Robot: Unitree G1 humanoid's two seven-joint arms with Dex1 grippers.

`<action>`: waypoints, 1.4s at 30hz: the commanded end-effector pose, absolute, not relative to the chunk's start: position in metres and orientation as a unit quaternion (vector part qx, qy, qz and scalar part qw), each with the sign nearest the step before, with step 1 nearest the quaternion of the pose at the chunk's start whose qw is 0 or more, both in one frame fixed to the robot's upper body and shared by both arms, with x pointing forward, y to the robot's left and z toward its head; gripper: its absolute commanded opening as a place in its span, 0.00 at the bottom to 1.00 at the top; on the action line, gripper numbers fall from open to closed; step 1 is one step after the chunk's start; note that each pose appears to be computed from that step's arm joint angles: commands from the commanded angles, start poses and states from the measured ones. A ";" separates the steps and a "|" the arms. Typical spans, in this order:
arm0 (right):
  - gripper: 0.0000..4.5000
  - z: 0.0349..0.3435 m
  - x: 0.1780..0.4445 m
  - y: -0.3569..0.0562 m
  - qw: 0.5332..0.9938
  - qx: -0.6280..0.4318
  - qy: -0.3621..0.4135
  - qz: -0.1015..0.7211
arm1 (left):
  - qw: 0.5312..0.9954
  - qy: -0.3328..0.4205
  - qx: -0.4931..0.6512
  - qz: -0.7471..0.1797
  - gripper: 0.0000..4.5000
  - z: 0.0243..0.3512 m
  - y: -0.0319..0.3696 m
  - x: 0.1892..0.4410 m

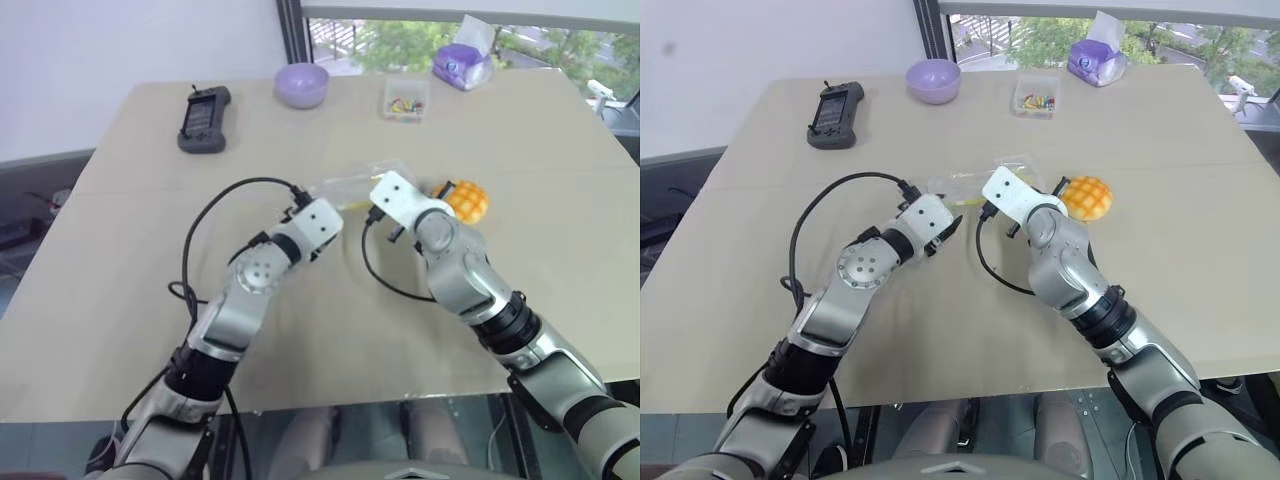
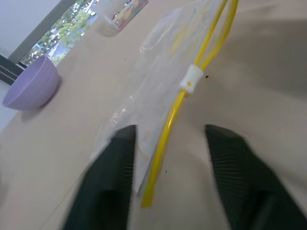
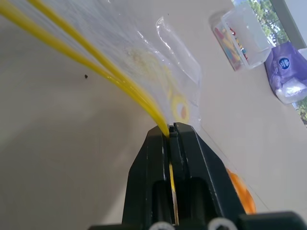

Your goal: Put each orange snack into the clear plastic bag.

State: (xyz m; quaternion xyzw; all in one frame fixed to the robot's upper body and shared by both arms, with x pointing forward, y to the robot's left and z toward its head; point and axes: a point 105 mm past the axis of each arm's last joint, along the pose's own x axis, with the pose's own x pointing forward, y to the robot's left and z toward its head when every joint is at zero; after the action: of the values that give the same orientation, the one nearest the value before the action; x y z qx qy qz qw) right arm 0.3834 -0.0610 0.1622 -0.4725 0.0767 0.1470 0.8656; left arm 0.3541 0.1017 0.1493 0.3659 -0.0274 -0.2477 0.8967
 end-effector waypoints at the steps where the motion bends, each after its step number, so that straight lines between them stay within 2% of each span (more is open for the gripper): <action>1: 0.00 0.180 0.384 -0.057 0.867 -0.476 0.043 0.139 | 0.893 -0.059 0.368 -0.251 0.11 0.161 0.099 0.350; 2: 0.00 0.179 0.384 -0.057 0.867 -0.476 0.043 0.140 | 0.893 -0.061 0.367 -0.252 0.02 0.162 0.098 0.350; 15: 0.00 0.182 0.381 -0.051 0.868 -0.469 0.019 0.162 | 0.888 -0.056 0.378 -0.258 0.02 0.155 0.100 0.349; 18: 0.28 0.188 0.378 -0.048 0.867 -0.468 -0.012 0.174 | 0.887 -0.060 0.379 -0.257 0.00 0.156 0.100 0.349; 21: 0.56 0.186 0.373 -0.051 0.841 -0.504 -0.023 0.196 | 0.886 -0.066 0.381 -0.257 0.00 0.156 0.100 0.349; 23: 0.56 0.185 0.371 -0.059 0.836 -0.511 -0.019 0.200 | 0.884 -0.064 0.386 -0.256 0.00 0.154 0.102 0.350; 27: 0.56 0.191 0.362 -0.075 0.875 -0.426 -0.005 0.230 | 0.879 -0.075 0.396 -0.257 0.00 0.152 0.103 0.351; 30: 0.56 0.192 0.344 -0.079 0.854 -0.430 -0.009 0.293 | 0.881 -0.088 0.384 -0.261 0.00 0.154 0.101 0.351; 35: 0.56 0.207 0.337 -0.085 0.898 -0.282 0.032 0.337 | 0.900 -0.098 0.333 -0.265 0.00 0.150 0.099 0.351; 36: 0.67 0.208 0.335 -0.081 0.898 -0.268 0.034 0.347 | 0.901 -0.097 0.327 -0.268 0.00 0.147 0.099 0.351; 38: 0.74 0.207 0.334 -0.073 0.900 -0.247 0.036 0.357 | 0.901 -0.096 0.324 -0.271 0.00 0.143 0.100 0.351; 40: 0.68 0.204 0.333 -0.063 0.901 -0.229 0.039 0.365 | 0.903 -0.093 0.319 -0.271 0.00 0.139 0.101 0.352; 42: 0.45 0.199 0.332 -0.055 0.898 -0.225 0.042 0.376 | 0.905 -0.092 0.315 -0.272 0.00 0.137 0.102 0.352</action>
State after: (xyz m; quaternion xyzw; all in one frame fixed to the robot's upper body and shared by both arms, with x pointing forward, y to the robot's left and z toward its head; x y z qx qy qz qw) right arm 0.3356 -0.0631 0.1890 -0.2229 0.0653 0.3694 0.8998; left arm 0.3518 0.0993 0.1258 0.3260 -0.0676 -0.2802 0.9004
